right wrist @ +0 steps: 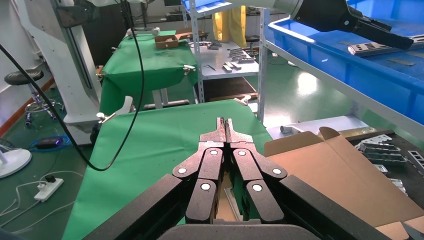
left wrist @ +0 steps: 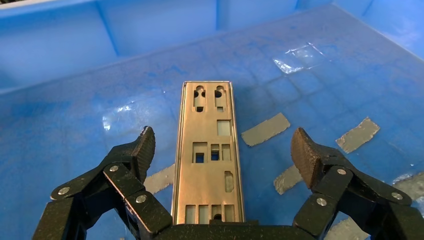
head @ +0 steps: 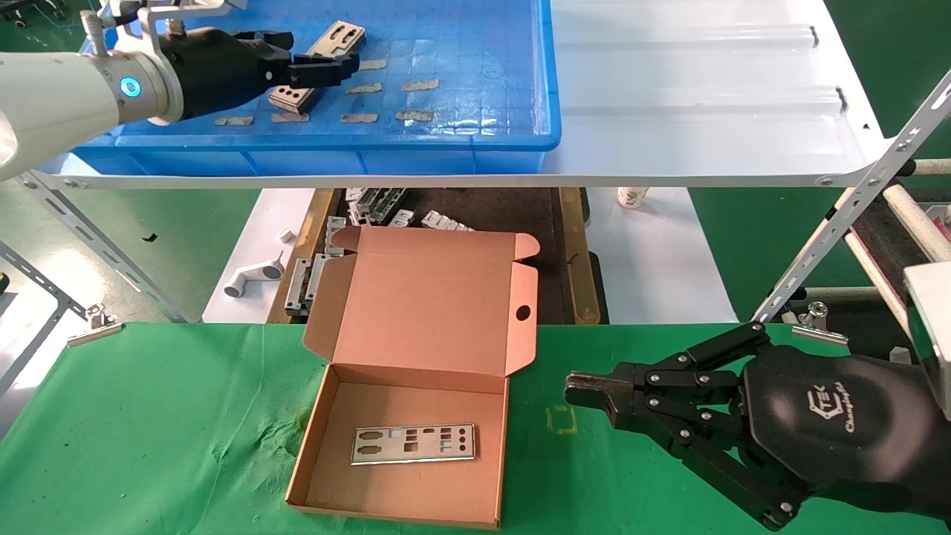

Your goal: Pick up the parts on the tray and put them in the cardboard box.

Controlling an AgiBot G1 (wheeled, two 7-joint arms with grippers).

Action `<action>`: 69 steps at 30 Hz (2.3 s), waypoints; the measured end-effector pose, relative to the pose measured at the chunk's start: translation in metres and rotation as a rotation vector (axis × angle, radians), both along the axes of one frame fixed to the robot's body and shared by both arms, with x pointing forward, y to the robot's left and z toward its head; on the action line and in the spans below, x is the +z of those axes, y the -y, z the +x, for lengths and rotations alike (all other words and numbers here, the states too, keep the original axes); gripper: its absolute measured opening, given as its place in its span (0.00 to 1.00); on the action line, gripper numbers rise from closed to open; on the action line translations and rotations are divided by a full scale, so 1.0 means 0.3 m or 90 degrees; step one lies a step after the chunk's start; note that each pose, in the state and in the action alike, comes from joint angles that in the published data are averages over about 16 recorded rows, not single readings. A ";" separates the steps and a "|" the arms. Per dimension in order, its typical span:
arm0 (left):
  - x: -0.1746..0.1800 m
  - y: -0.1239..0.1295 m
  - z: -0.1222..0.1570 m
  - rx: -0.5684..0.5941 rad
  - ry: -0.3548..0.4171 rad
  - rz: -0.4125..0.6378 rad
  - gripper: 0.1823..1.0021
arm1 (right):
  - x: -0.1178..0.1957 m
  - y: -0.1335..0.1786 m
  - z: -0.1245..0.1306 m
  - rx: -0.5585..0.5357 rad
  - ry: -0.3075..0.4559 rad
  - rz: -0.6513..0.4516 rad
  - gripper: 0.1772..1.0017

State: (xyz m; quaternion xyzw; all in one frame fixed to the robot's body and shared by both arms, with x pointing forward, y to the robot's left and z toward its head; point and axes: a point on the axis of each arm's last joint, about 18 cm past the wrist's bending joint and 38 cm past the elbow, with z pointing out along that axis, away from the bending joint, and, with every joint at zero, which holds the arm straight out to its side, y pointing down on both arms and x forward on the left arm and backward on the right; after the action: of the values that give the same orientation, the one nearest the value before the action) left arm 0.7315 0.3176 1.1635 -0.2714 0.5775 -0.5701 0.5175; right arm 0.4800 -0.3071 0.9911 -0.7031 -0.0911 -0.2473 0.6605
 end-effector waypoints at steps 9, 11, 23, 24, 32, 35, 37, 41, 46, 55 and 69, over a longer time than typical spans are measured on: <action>-0.005 -0.005 0.006 0.007 -0.002 -0.005 0.91 | 0.000 0.000 0.000 0.000 0.000 0.000 0.02; -0.006 -0.004 0.007 0.008 -0.003 -0.005 0.88 | 0.000 0.000 0.000 0.000 0.000 0.000 0.02; -0.018 -0.006 0.015 0.014 -0.007 -0.008 0.60 | 0.000 0.000 0.000 0.000 0.000 0.000 0.02; -0.018 -0.007 0.016 0.015 -0.007 -0.008 0.58 | 0.000 0.000 0.000 0.000 0.000 0.000 0.02; -0.008 -0.016 0.013 0.020 -0.002 -0.011 0.41 | 0.000 0.000 0.000 0.000 0.000 0.000 0.02; -0.003 -0.018 0.011 0.021 0.000 -0.011 0.36 | 0.000 0.000 0.000 0.000 0.000 0.000 0.02; -0.002 -0.018 0.010 0.021 0.001 -0.011 0.36 | 0.000 0.000 0.000 0.000 0.000 0.000 0.02; -0.003 -0.016 0.010 0.020 0.001 -0.009 0.34 | 0.000 0.000 0.000 0.000 0.000 0.000 0.02; -0.007 -0.012 0.013 0.020 0.000 -0.007 0.34 | 0.000 0.000 0.000 0.000 0.000 0.000 0.02; -0.017 -0.011 0.019 0.025 -0.004 -0.001 0.34 | 0.000 0.000 0.000 0.000 0.000 0.000 0.02; -0.016 -0.025 0.014 0.027 -0.006 -0.002 0.41 | 0.000 0.000 0.000 0.000 0.000 0.000 0.02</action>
State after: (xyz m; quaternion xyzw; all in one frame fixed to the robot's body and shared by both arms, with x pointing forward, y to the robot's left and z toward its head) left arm 0.7357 0.3252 1.1588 -0.2870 0.5729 -0.5589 0.5264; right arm 0.4800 -0.3071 0.9911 -0.7031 -0.0911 -0.2473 0.6605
